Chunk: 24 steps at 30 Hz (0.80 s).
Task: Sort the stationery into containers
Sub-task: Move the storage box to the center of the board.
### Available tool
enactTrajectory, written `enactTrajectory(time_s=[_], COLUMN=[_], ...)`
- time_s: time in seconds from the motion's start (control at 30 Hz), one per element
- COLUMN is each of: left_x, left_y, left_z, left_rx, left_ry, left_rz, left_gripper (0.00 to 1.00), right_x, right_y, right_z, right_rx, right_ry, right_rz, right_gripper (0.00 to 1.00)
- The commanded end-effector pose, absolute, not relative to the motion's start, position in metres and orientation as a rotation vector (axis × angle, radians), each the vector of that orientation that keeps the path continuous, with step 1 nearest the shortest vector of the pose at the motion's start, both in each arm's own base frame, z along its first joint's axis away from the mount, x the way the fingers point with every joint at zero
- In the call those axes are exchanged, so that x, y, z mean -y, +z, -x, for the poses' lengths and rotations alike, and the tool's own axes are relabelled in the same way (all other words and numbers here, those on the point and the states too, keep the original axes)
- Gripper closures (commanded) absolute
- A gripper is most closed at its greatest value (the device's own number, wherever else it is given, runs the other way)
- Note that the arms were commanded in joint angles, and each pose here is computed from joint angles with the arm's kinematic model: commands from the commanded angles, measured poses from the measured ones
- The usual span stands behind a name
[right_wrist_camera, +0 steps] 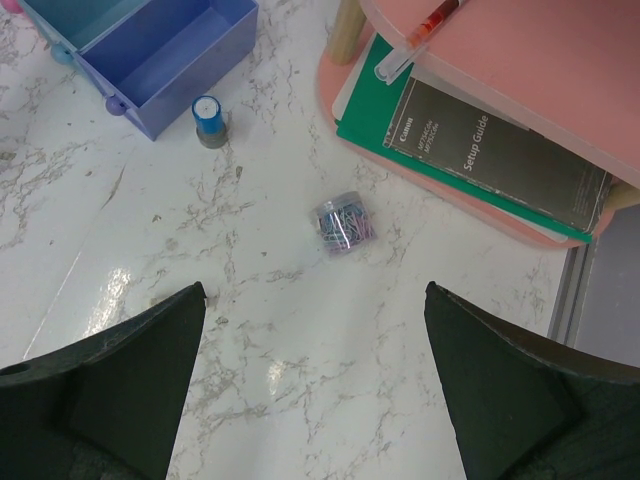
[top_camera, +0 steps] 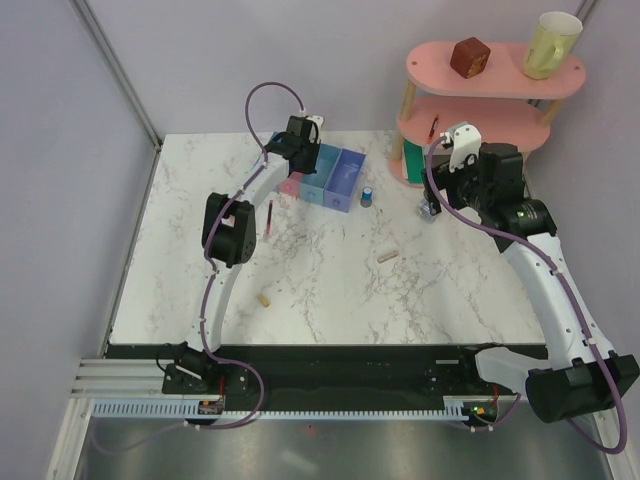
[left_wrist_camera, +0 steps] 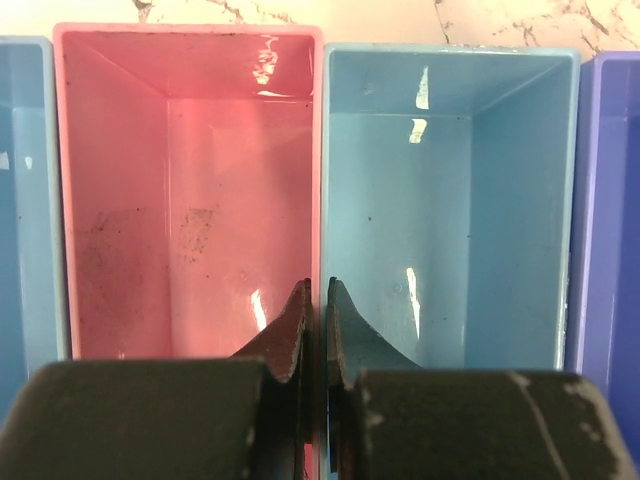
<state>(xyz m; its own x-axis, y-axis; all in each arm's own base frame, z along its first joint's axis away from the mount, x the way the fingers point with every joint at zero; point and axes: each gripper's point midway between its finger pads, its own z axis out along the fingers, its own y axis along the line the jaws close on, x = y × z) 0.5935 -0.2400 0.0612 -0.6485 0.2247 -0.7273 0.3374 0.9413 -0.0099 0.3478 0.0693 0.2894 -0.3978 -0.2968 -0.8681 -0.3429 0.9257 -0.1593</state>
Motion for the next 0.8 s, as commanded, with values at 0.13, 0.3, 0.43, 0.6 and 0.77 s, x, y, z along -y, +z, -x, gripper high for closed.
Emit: enactTrajectory(time_s=[0.13, 0.3, 0.43, 0.6, 0.77], left_x=[0.224, 0.226, 0.213, 0.200, 0.194], left_y=[0.030, 0.031, 0.023, 0.021, 0.021], left_z=[-0.575, -0.578, -0.583, -0.588, -0.588], left_rx=[-2.448, -2.446, -2.439, -2.439, -2.463], left_ry=[-0.052, -0.072, 0.023, 0.057, 0.016], left_rz=[-0.241, -0.159, -0.111, -0.063, 0.039], left_gripper=[0.98, 0.98, 0.98, 0.98, 0.98], right_x=[-0.070, -0.071, -0.071, -0.071, -0.071], right_y=[0.313, 0.311, 0.312, 0.312, 0.311], right_z=[-0.346, -0.346, -0.346, -0.344, -0.344], right_rx=[-1.955, -1.962, -1.958, -1.962, -1.966], right_ry=[0.053, 0.056, 0.063, 0.064, 0.069], right_rz=[0.443, 0.440, 0.435, 0.431, 0.423], right_gripper=[0.02, 0.02, 0.02, 0.02, 0.02])
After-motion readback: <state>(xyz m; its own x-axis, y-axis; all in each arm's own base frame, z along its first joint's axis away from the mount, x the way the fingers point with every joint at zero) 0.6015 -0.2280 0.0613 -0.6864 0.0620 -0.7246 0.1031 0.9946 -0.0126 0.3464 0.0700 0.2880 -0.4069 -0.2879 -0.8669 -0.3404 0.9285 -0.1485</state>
